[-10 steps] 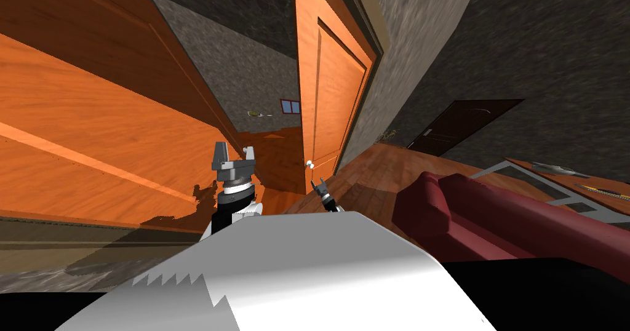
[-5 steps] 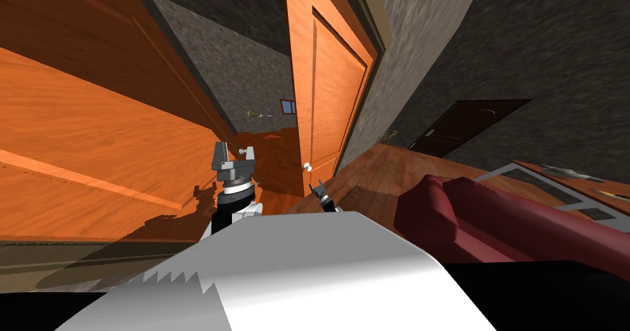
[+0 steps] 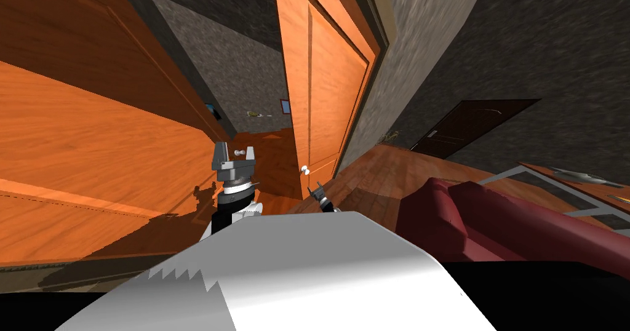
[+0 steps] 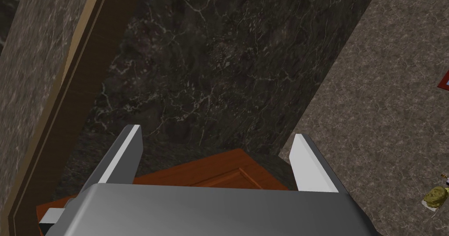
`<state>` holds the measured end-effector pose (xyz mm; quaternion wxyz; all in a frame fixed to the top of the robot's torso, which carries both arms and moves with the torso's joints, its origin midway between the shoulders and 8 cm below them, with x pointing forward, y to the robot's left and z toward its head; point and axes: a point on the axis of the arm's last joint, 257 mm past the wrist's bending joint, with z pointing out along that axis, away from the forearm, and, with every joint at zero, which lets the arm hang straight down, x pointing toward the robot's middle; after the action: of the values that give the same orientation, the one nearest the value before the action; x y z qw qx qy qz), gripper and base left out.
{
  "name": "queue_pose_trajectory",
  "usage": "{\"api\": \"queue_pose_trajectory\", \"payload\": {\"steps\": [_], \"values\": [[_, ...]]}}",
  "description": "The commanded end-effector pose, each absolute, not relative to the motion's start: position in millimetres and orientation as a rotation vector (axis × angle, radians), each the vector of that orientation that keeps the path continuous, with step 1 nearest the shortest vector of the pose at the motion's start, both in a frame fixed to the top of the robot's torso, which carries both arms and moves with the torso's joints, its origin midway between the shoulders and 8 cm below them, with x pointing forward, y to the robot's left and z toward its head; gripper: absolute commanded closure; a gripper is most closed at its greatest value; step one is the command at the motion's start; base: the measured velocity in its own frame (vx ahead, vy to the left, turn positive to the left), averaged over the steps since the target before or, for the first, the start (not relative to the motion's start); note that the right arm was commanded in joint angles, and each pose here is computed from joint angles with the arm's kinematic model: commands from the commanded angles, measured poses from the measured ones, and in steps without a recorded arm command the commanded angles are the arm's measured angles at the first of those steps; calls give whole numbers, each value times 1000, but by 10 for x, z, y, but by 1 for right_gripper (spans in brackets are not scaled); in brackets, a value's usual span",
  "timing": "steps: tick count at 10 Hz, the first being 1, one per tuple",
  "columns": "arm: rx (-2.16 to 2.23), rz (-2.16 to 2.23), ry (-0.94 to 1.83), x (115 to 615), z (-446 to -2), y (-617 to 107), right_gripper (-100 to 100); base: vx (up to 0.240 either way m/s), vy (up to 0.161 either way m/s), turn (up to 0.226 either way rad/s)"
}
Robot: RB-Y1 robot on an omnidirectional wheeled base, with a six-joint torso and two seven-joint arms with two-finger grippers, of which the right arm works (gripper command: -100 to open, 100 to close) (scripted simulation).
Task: Push the door open
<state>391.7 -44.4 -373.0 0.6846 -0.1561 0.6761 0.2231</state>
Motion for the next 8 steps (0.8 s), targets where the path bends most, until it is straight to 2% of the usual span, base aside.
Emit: {"api": "queue_pose_trajectory", "payload": {"steps": [1,5,8], "values": [[-390,483,1518,3888,-3800,-410,-100,91,-60,15],[-432,466,1522,3846,-3881,-375,-100,76,-44,9],[-430,459,1524,3853,-3896,-380,-100,154,71,21]]}}
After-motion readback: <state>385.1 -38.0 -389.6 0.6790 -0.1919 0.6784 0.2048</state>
